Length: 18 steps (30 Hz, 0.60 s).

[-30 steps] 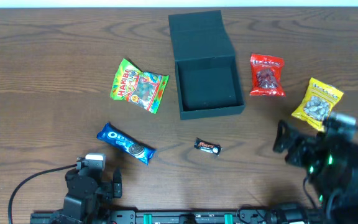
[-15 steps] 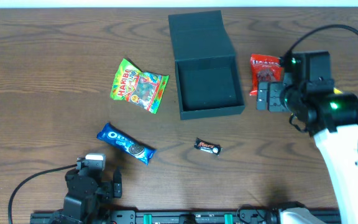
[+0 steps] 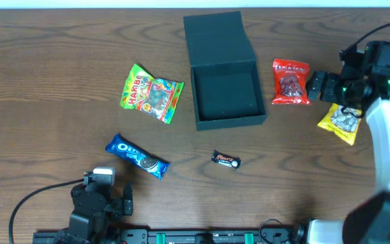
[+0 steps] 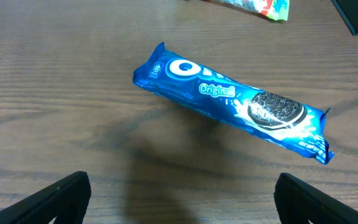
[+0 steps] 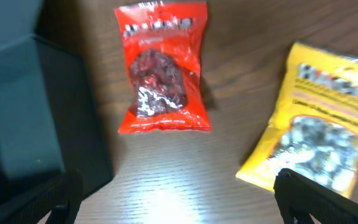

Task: Pack container
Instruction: 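Move the right gripper up to the red Hacks candy bag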

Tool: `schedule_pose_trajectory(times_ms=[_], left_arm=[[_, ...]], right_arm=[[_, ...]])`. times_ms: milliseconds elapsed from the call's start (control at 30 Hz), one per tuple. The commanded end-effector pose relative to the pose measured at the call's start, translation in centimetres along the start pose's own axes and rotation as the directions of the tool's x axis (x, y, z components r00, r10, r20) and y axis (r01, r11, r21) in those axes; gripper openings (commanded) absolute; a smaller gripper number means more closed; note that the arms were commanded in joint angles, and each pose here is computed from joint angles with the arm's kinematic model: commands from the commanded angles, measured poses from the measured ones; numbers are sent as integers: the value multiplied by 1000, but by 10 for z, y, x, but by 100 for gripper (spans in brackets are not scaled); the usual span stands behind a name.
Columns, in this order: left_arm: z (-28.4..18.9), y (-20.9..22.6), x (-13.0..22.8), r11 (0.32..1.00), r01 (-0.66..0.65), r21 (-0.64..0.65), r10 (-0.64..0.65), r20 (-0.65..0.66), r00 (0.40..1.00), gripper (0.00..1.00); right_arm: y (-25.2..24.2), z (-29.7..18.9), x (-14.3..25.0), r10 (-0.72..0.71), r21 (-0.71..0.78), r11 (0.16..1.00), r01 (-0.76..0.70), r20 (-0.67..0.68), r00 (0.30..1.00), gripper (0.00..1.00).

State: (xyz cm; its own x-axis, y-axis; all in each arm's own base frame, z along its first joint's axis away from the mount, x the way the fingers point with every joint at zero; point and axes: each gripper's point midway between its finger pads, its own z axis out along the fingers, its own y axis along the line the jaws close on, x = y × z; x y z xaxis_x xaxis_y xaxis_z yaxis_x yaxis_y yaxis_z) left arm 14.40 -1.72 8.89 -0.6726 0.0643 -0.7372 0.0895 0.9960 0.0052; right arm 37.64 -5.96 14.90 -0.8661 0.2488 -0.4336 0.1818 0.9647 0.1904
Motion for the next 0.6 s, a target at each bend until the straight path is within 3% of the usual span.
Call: schedule_pose_trajectory(times_ms=[0,367,567], left_arm=[[1,6,15,999,-16,-32,14,-58,998,96],[1,6,15,999,-16,-32,15,-58,998,95],[1,6,15,999,-16,-32,15,-58,998,96]], right_arm=[[5,27,0,-38,-63,997,34,-58,998,99],[20,75,-29,-103,-87,992,94,-100,990,99],[37,91,-24,-184,-51,983,178,-128,975,99]])
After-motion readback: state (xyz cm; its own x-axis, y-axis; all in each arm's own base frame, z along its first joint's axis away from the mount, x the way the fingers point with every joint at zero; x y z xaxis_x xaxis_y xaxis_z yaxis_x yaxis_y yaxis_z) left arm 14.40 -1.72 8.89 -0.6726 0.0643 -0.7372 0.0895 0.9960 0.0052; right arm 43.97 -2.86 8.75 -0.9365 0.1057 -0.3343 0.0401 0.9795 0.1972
